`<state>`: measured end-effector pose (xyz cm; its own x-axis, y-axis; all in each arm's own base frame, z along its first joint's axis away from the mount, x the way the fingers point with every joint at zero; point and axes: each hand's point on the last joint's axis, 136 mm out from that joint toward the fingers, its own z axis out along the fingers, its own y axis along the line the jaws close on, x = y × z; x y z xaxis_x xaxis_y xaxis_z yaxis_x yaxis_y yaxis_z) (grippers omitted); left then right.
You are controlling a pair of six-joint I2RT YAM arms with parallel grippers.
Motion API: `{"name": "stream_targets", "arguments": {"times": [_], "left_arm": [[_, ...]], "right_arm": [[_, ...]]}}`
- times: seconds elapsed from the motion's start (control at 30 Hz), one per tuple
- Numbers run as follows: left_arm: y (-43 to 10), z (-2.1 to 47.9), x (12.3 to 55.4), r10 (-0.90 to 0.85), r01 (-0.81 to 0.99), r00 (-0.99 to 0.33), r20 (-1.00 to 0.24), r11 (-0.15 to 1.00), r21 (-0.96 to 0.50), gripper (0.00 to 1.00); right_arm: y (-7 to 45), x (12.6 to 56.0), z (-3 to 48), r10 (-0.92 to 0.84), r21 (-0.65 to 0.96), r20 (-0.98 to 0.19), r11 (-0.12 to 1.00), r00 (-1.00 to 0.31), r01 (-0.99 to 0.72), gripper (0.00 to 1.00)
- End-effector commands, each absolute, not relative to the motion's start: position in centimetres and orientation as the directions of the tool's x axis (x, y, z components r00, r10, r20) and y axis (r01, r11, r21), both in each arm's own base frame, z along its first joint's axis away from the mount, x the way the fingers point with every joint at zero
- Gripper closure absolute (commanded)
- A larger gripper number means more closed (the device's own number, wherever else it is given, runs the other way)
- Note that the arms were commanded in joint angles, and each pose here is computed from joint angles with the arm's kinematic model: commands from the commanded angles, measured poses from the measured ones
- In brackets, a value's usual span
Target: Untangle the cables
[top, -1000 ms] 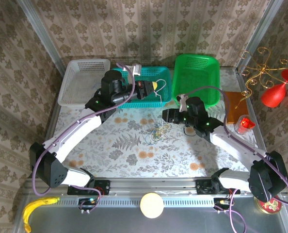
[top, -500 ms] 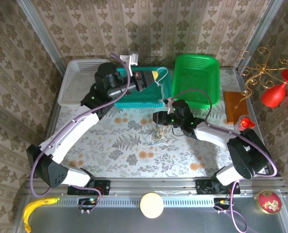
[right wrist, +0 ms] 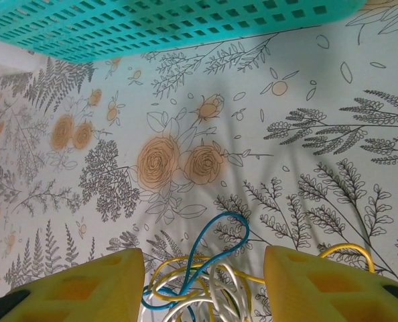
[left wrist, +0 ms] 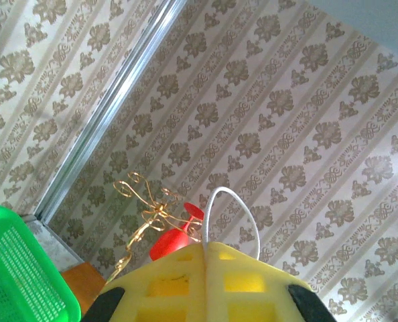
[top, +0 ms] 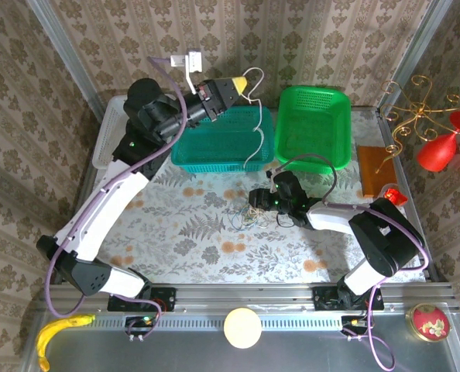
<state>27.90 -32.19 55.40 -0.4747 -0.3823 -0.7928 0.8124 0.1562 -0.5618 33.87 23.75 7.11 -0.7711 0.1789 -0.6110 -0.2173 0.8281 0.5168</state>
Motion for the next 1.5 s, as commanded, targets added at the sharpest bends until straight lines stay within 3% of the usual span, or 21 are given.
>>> {"name": "stream_targets", "arguments": {"times": [0.0,0.4,0.73,1.1,1.2,1.43,1.47], "left_arm": [[-31.2,57.3,28.1,-0.412,0.836,-0.430,-0.803,0.154,-0.527,1.00],[-25.7,52.8,36.8,-0.443,0.739,-0.362,-0.820,0.400,-0.542,1.00],[-22.8,44.8,46.1,-0.397,0.629,-0.379,-0.836,0.552,-0.547,1.00],[-22.3,32.4,52.7,-0.305,0.511,-0.519,-0.798,0.638,-0.576,0.85],[-22.5,30.5,52.9,-0.284,0.493,-0.548,-0.787,0.650,-0.578,0.74],[-22.3,32.1,51.4,-0.250,0.513,-0.530,-0.810,0.666,-0.542,0.15],[-22.3,32.9,51.0,-0.251,0.521,-0.521,-0.816,0.663,-0.537,0.01]], "right_arm": [[23.3,33.8,6.5,0.187,0.502,-0.612,0.843,-0.769,-0.195,0.47],[23.2,32.9,15.0,0.186,0.518,-0.674,0.809,-0.715,-0.279,0.31],[19.9,32.9,22.8,0.248,0.502,-0.720,0.831,-0.648,-0.240,0.29],[19.0,32.3,27.0,0.271,0.523,-0.729,0.813,-0.629,-0.256,0.29],[19.0,32.3,26.5,0.267,0.522,-0.723,0.815,-0.637,-0.251,0.29],[19.0,32.4,23.5,0.245,0.513,-0.691,0.829,-0.680,-0.223,0.29],[19.0,32.5,23.0,0.241,0.511,-0.685,0.831,-0.688,-0.218,0.29]]}}
